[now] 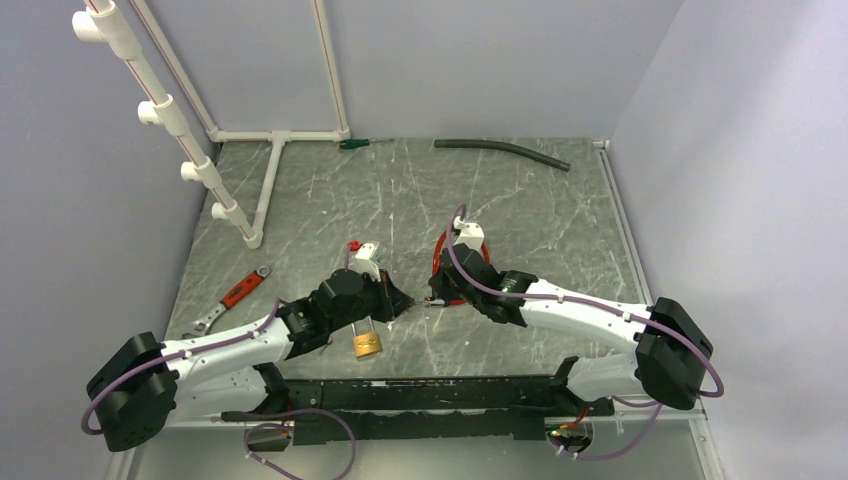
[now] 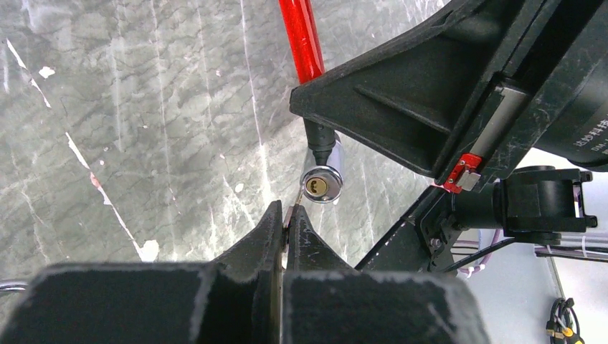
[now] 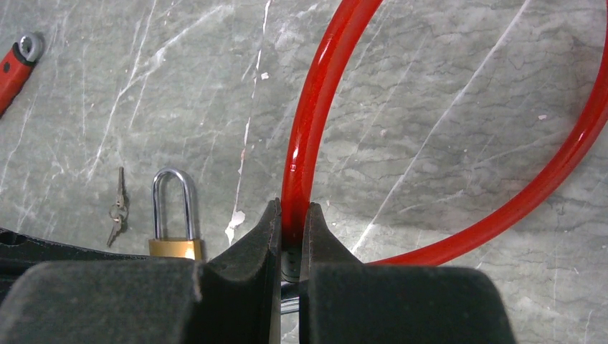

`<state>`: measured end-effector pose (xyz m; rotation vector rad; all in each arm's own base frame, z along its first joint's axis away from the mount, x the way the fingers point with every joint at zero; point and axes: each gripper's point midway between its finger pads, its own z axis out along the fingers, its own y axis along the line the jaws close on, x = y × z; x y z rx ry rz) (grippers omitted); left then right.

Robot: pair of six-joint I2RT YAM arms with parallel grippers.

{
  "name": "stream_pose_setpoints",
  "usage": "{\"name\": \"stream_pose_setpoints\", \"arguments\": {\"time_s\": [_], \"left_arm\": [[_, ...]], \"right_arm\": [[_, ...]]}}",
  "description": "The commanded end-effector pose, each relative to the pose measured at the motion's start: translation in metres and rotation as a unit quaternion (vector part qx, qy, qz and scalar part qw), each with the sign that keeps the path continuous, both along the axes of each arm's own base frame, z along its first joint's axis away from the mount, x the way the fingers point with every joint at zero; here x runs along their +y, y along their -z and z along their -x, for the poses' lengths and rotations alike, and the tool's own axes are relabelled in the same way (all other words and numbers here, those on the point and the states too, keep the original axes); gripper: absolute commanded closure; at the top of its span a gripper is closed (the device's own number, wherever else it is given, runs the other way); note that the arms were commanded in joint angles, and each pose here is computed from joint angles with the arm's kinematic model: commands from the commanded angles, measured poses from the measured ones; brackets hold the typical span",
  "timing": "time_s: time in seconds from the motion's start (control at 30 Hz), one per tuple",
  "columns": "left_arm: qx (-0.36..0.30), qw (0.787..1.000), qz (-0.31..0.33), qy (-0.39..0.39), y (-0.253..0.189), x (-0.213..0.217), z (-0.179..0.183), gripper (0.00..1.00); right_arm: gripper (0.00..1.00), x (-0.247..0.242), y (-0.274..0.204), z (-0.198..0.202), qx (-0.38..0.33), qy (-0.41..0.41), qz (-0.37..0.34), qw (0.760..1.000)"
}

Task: Unlock with the key

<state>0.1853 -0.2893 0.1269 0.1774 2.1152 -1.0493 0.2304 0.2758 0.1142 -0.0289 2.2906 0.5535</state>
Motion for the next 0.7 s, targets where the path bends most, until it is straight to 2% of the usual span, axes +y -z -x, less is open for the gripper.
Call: {"name": "stream_pose_setpoints", "arguments": {"time_s": [0.0, 0.67], "left_arm": [[-0.020, 0.999, 0.029, -0.004, -0.0204, -0.0044, -0.0052, 1.00], [-0.017, 1.000, 0.026, -0.002, -0.0202, -0.0032, -0.0032, 1.00]], "right_arm": [[1.00, 0.0133, -0.0366, -0.0140, -0.042, 0.011, -0.037, 0.998], [1.00, 0.0128, -0.0332, -0.0163, -0.046, 0.019, -0.024, 0.998]]}}
